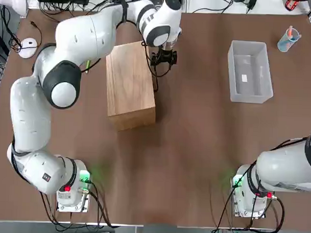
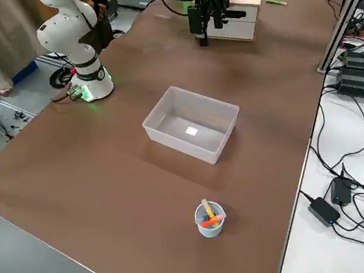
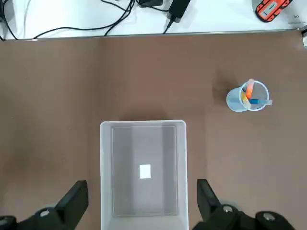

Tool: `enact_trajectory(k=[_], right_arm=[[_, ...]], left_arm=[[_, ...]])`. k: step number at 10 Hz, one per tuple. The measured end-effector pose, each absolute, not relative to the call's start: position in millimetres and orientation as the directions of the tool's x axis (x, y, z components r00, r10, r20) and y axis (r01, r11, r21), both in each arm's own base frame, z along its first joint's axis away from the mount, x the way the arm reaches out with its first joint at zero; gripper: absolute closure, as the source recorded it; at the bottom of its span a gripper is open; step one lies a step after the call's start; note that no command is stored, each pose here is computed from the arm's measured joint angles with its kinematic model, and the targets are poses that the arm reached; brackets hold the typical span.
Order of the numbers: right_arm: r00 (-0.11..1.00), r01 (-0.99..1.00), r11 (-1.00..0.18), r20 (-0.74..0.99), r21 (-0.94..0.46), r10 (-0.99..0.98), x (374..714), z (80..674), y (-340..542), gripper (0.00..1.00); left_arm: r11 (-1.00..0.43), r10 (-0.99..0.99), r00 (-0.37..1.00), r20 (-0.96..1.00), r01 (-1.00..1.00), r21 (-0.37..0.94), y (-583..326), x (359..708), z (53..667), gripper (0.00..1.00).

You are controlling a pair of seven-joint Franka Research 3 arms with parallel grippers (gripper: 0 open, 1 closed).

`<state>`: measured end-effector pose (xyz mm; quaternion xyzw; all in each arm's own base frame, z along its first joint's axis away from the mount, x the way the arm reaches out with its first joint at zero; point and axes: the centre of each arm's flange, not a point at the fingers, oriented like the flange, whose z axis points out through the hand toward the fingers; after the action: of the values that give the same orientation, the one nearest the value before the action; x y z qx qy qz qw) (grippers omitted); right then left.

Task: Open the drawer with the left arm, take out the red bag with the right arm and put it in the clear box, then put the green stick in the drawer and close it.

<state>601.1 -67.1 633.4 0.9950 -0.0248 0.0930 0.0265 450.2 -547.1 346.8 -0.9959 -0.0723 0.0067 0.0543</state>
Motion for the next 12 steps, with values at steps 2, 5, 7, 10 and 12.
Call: enact_trajectory(k=[2,5,7,10,12], right_arm=[[0.982,-0.055,-0.997,0.185,0.048,-0.045,600.9,633.4,-67.3,0.0],[0.986,-0.055,-0.997,0.161,0.047,-0.047,598.7,630.9,-67.4,0.0],[0.989,-0.058,-0.997,0.139,0.046,-0.051,596.4,628.6,-69.0,0.0],[0.994,-0.057,-0.997,0.097,0.043,-0.053,592.5,624.3,-68.7,0.0],[0.997,-0.063,-0.997,0.05,0.041,-0.061,587.4,619.6,-71.7,0.0]], left_arm=[[-0.982,0.142,0.99,-0.006,0.14,-0.129,-553.3,443.9,329.7,0.01],[-0.982,0.128,0.992,-0.001,0.127,-0.141,-556.5,440.3,321.4,0.01],[-0.981,0.124,0.992,-0.004,0.122,-0.152,-557.8,438.5,313.6,0.01],[-0.977,0.121,0.992,0.022,0.123,-0.176,-559.7,437.7,306.9,0.01],[-0.973,0.12,0.992,0.04,0.125,-0.192,-560.8,436.7,302.3,0.07]])
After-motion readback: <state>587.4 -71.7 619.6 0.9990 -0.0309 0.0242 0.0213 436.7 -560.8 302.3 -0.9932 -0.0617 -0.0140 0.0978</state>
